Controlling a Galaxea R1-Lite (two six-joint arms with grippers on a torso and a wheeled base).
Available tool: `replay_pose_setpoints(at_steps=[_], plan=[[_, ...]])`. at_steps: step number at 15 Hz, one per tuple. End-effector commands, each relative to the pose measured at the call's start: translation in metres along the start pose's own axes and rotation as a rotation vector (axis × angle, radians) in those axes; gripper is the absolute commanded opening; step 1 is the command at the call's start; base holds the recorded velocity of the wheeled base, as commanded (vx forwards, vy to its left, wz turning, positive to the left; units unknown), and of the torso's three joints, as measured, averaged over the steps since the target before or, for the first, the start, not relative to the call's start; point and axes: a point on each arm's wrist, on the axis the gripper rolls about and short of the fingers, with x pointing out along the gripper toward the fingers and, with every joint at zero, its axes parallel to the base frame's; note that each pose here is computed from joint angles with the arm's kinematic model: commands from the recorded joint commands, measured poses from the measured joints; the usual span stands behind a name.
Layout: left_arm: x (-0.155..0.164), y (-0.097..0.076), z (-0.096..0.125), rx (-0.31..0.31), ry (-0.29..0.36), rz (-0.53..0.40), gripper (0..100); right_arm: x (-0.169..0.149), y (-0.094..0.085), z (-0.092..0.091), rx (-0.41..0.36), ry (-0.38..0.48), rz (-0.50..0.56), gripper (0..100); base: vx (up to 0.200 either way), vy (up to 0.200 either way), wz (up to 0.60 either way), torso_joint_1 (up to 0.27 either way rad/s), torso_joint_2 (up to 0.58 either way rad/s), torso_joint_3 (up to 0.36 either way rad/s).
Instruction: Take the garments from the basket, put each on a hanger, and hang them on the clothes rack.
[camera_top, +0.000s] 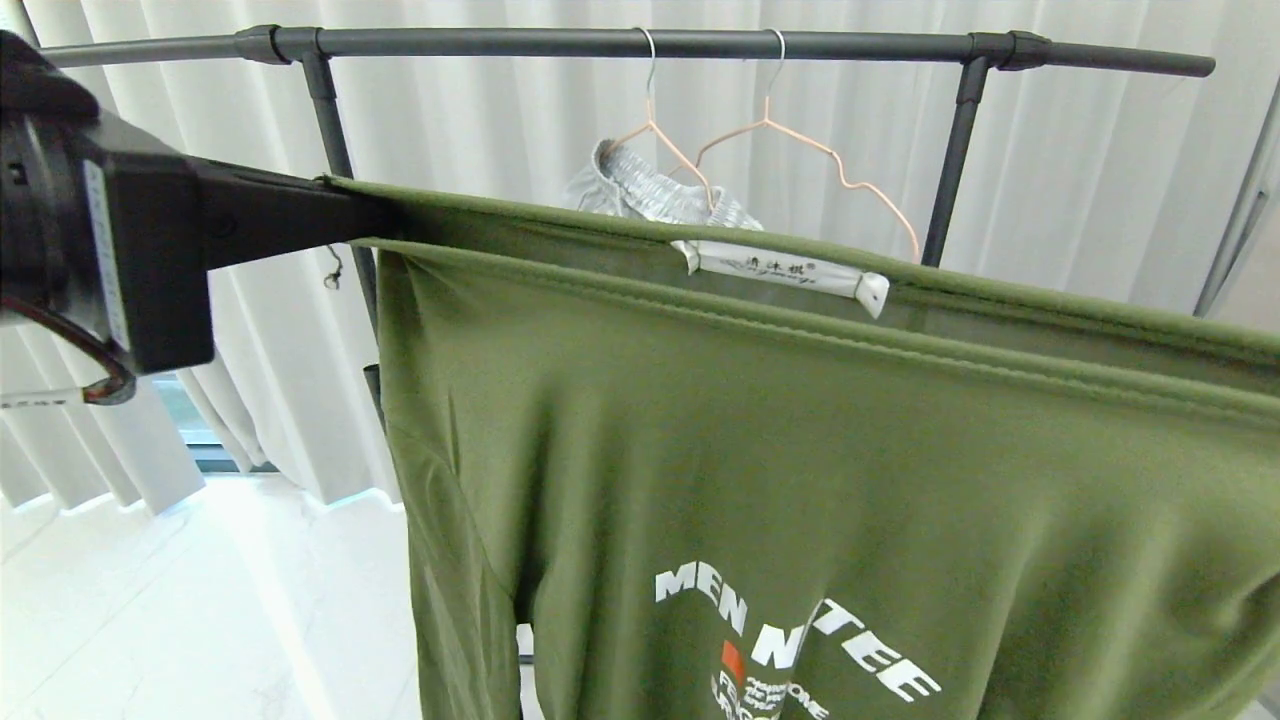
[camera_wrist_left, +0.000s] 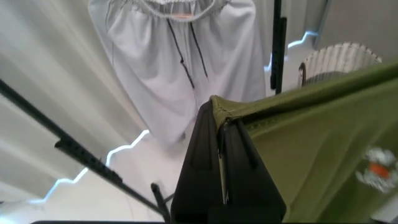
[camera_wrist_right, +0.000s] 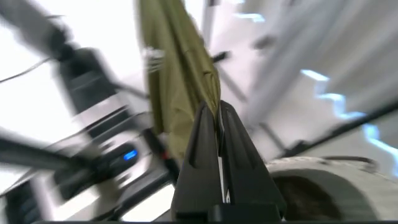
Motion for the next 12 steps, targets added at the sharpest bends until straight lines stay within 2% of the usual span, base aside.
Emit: replay_pose_setpoints(at_steps=[1, 3, 5, 7, 8, 9, 10, 12], plan=[[0.018, -0.005, -0.001, 0.008, 0.027, -0.007, 0, -0.008, 0.007, -0.008, -0.017, 0.007, 0.107, 0, 0.000, 0.000, 0.00, 0.000, 0.00, 0.000], [0.026, -0.007, -0.001, 0.008, 0.033, -0.011, 0, -0.007, 0.012, -0.011, -0.039, 0.021, 0.178, 0, 0.000, 0.000, 0.00, 0.000, 0.00, 0.000], [0.030, -0.008, -0.001, 0.003, 0.031, -0.011, 0, -0.006, 0.012, -0.011, -0.041, 0.024, 0.183, 0, 0.000, 0.000, 0.00, 0.000, 0.00, 0.000], [0.027, -0.008, 0.000, -0.038, 0.023, -0.015, 0, -0.006, 0.012, -0.011, -0.041, 0.024, 0.173, 0, 0.000, 0.000, 0.00, 0.000, 0.00, 0.000], [0.024, -0.009, 0.000, -0.065, 0.022, -0.020, 0, -0.005, 0.011, -0.011, -0.037, 0.025, 0.143, 0, 0.000, 0.000, 0.00, 0.000, 0.00, 0.000], [0.020, -0.008, -0.001, -0.093, 0.027, -0.019, 0, -0.002, 0.007, -0.010, -0.031, 0.032, 0.058, 0, 0.000, 0.000, 0.00, 0.000, 0.00, 0.000], [0.012, -0.007, -0.003, -0.118, 0.054, -0.021, 0, 0.006, 0.001, -0.006, -0.024, 0.036, -0.059, 0, 0.000, 0.000, 0.00, 0.000, 0.00, 0.000], [-0.007, -0.004, -0.013, -0.152, 0.127, -0.030, 0, 0.025, -0.008, 0.004, -0.026, -0.017, -0.184, 0, 0.000, 0.000, 0.00, 0.000, 0.00, 0.000]])
